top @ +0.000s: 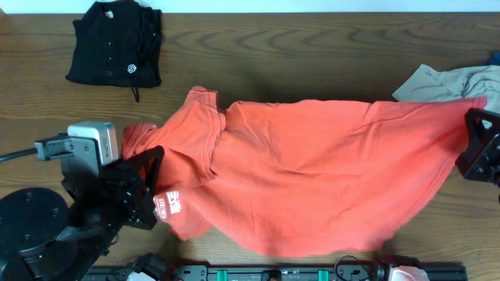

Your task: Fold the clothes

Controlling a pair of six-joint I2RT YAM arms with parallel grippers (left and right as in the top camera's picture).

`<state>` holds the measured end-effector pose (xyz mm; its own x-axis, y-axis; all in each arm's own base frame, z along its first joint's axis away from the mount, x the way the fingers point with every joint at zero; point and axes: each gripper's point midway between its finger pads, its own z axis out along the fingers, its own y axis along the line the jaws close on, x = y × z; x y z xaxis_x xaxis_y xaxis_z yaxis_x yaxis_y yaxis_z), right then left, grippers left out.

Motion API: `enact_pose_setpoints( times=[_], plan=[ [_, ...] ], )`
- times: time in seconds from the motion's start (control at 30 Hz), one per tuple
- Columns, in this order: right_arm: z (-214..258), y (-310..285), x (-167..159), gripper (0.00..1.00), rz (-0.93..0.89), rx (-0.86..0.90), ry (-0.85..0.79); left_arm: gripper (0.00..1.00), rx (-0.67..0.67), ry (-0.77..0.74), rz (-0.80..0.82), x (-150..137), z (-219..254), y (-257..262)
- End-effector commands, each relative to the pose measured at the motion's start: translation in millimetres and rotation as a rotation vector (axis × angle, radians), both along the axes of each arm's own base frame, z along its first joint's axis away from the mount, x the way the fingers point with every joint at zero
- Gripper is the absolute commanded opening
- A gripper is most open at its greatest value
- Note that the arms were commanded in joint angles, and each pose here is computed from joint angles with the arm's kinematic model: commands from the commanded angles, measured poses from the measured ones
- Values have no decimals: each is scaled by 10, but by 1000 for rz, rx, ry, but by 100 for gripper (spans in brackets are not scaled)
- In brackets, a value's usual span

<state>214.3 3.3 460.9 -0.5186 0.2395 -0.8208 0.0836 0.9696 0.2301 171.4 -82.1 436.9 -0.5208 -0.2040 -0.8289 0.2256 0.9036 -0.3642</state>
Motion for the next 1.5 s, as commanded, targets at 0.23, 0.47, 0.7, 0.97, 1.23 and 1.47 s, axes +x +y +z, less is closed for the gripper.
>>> enact_pose_setpoints(
  times=[0.23, 0.47, 0.7, 0.97, 1.23, 1.47],
  plan=[
    [-309, -50, 613, 1, -8, 9, 137, 6, 51, 197, 144, 677, -401, -214],
    [-835, -82, 1347, 1, 1, 27, 292, 6, 209, 359, 344, 1421, -1062, -265],
    [-1425, -92, 2104, 1, 19, 49, 376, 6, 310, 483, 468, 2190, -1840, -174],
    [-2266, 31, 2853, 1, 83, 108, 447, 10, 371, 487, 499, 3030, -2601, 35],
    [-3094, 199, 3303, 1, 97, 66, 507, 30, 415, 428, 460, 3531, -3075, 34],
    [-3523, 137, 3454, 10, 26, -56, 540, 77, 420, 391, 451, 3702, -3200, 26]
  ],
)
